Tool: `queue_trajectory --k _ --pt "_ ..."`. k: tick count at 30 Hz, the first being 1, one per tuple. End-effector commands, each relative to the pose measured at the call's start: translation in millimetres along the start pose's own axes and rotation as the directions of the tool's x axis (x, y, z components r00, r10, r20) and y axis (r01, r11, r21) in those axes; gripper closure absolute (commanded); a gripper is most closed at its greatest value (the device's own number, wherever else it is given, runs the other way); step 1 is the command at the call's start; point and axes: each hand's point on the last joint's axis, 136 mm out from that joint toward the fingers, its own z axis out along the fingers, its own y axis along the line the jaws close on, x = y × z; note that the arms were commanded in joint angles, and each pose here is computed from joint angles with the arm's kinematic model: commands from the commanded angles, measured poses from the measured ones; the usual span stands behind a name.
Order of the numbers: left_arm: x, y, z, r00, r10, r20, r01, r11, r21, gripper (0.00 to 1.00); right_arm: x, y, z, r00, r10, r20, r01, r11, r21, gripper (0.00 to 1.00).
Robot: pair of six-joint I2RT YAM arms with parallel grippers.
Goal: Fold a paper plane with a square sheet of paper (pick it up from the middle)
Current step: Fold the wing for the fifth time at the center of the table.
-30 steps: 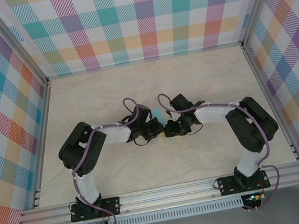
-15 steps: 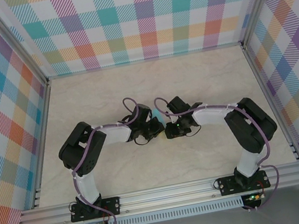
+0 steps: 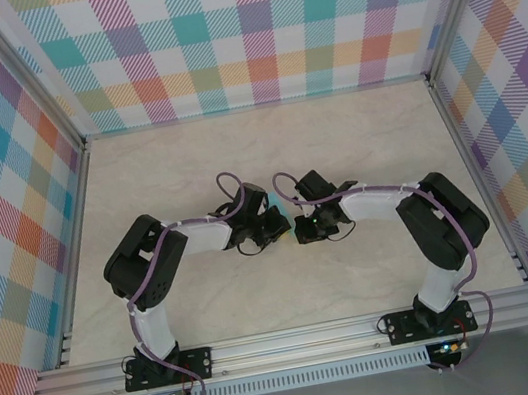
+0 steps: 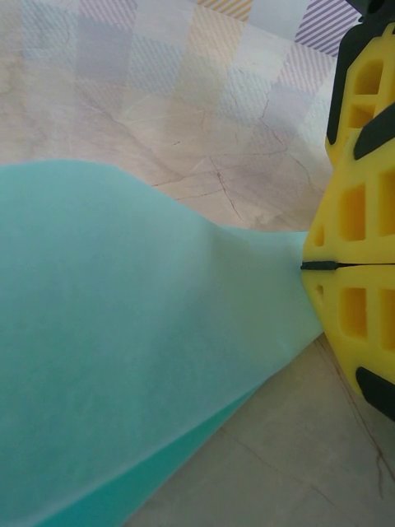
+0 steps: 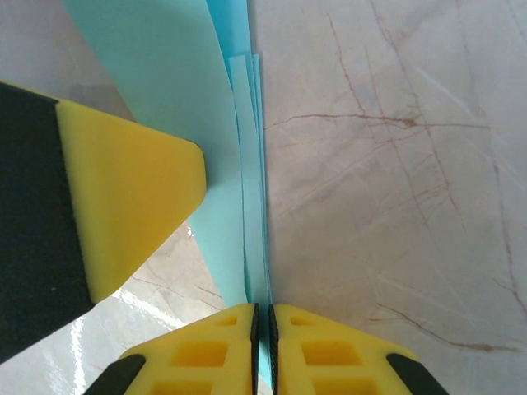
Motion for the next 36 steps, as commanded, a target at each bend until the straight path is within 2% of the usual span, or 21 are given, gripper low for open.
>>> queue_trajectory --k 1,5,10,15,21,36 --pt "-0.5 17.0 5.6 0.999 -0.037 -0.003 0.037 0.997 -0.064 0.95 14.0 4.0 5.6 0.999 0.021 -0.048 -0.023 0.999 -0.032 0.88" --pt "0.5 21.5 6.3 0.999 -0.048 -0.008 0.047 0.996 -0.079 0.95 3.1 6.3 -7.6 0.997 0.075 -0.006 -0.075 0.994 -0.084 0.87" --pt "5.3 30.4 7.1 0.997 -0.066 -0.027 0.062 0.992 -0.113 0.96 -14.1 16.6 -38.3 0.99 0.121 0.079 -0.1 0.969 -0.225 0.89" --pt "8.0 35.2 8.5 0.996 -0.082 -0.039 0.076 0.988 -0.134 0.96 -10.7 33.8 -35.8 0.994 0.104 0.024 -0.091 0.942 -0.323 0.98" --pt "7.9 34.0 8.8 0.995 -0.085 -0.041 0.079 0.988 -0.131 0.97 -9.9 31.9 -17.6 0.993 0.116 -0.028 -0.119 0.937 -0.327 1.0" --pt "9.6 36.1 10.8 0.995 -0.084 -0.052 0.076 0.988 -0.135 0.97 -11.9 12.6 4.0 0.982 0.179 -0.066 -0.191 0.927 -0.322 1.0"
